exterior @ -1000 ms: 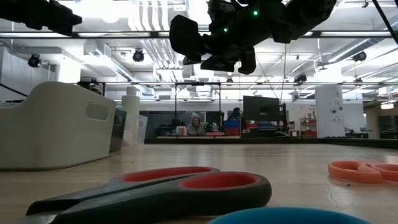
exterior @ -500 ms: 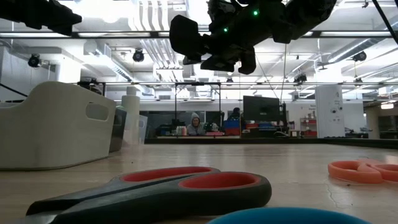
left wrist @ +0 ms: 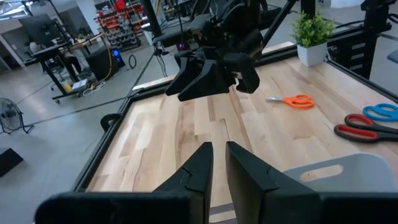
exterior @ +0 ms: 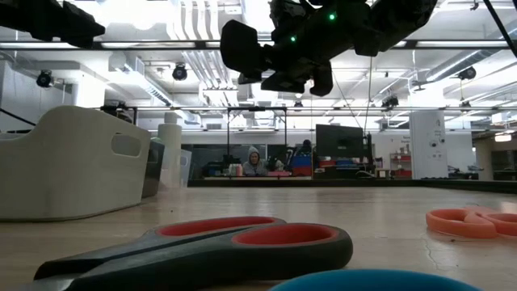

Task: Pick & Place Paint Supplies
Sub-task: Put the black scissors into the gray bin

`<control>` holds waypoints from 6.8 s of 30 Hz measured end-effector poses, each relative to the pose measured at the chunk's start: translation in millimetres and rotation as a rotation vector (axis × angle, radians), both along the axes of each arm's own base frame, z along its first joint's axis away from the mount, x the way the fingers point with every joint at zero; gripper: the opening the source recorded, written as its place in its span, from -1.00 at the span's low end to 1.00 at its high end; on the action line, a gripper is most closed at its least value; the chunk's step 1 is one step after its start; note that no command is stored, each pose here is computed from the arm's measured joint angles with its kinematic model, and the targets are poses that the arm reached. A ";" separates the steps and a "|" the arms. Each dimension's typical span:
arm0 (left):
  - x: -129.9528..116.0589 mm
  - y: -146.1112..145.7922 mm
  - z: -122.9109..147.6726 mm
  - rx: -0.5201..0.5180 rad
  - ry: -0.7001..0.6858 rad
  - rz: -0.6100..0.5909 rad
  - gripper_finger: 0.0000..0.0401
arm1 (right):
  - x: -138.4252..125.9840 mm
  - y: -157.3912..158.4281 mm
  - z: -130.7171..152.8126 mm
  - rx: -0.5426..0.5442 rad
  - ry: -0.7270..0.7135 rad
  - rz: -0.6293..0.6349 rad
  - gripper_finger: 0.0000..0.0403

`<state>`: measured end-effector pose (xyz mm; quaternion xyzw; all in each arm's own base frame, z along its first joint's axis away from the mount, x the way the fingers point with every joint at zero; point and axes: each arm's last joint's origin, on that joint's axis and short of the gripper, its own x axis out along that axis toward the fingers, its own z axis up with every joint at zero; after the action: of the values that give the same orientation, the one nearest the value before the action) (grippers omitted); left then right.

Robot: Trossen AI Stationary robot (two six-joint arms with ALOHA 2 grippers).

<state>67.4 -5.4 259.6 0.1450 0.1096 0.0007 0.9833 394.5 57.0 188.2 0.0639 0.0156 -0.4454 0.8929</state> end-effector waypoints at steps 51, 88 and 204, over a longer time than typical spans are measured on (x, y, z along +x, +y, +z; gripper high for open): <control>-0.1 0.1 -0.6 0.001 0.006 0.001 -0.75 | -33.1 29.0 5.3 0.160 0.613 1.239 0.02; 1.9 -0.3 -6.7 0.013 0.080 0.001 -0.75 | 2.3 112.9 -58.2 0.223 0.656 1.295 0.02; 1.7 -0.2 -7.2 0.014 0.085 0.001 -0.75 | 70.1 60.3 56.2 0.042 0.322 1.015 -0.88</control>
<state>69.1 -5.7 252.4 0.1516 0.1515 -0.0043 0.9768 464.6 117.3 244.4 -0.0030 0.1905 0.0388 0.9809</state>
